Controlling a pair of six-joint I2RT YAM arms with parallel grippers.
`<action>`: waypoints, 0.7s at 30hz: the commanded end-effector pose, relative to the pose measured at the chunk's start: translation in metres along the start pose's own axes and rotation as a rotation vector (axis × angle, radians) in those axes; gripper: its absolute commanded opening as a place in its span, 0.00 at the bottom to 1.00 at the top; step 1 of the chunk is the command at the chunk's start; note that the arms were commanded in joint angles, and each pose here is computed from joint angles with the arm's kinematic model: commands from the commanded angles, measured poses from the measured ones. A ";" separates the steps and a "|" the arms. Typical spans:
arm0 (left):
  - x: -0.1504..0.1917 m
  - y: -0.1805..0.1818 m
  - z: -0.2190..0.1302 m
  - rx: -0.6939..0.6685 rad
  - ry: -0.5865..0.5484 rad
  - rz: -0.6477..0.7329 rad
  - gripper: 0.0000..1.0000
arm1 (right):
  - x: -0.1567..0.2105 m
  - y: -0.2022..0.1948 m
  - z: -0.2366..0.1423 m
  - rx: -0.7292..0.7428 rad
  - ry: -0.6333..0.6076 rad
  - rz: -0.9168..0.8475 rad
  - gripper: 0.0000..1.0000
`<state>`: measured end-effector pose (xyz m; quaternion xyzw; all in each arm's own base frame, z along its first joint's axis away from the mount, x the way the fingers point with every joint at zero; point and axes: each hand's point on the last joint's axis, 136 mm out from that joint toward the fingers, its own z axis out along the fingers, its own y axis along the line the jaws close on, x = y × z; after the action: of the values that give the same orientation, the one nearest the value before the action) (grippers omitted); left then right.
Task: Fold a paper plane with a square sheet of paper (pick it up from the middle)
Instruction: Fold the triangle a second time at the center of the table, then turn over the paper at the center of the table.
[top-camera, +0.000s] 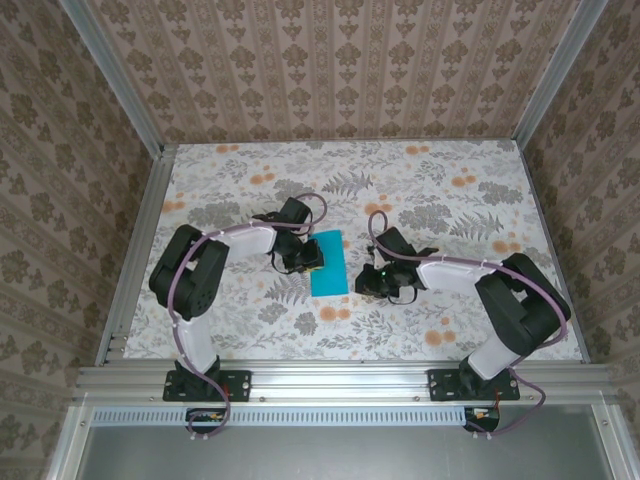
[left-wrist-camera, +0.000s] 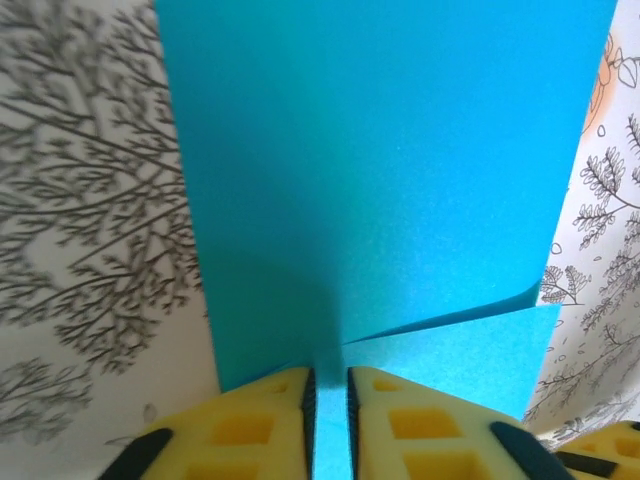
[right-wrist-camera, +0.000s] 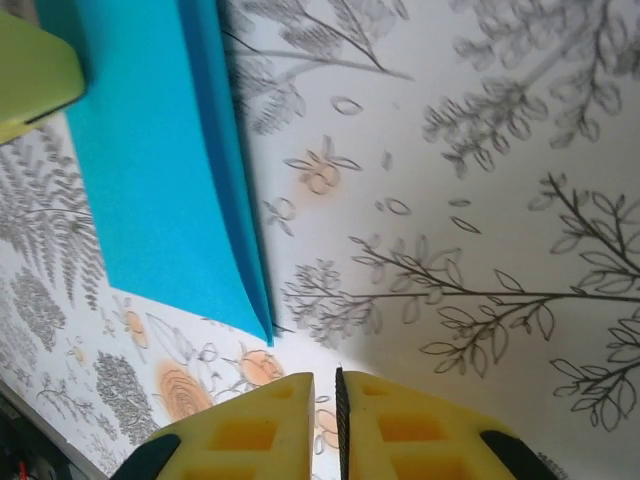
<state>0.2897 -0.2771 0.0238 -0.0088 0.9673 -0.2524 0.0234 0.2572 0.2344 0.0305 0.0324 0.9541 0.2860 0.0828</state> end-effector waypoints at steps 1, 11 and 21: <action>-0.007 -0.010 -0.030 -0.001 -0.063 0.027 0.26 | -0.024 0.020 -0.018 0.003 -0.080 -0.112 0.24; 0.003 0.013 -0.060 0.092 -0.155 -0.093 0.53 | -0.058 0.046 -0.004 0.039 -0.099 -0.321 0.43; 0.014 0.012 -0.059 0.217 -0.168 -0.124 0.72 | -0.075 0.055 0.021 -0.060 -0.039 -0.363 0.46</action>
<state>0.2655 -0.2288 0.0523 -0.0873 0.9434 -0.3119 0.0719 0.3274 0.2792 0.0481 -0.1184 0.9429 0.2723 0.1511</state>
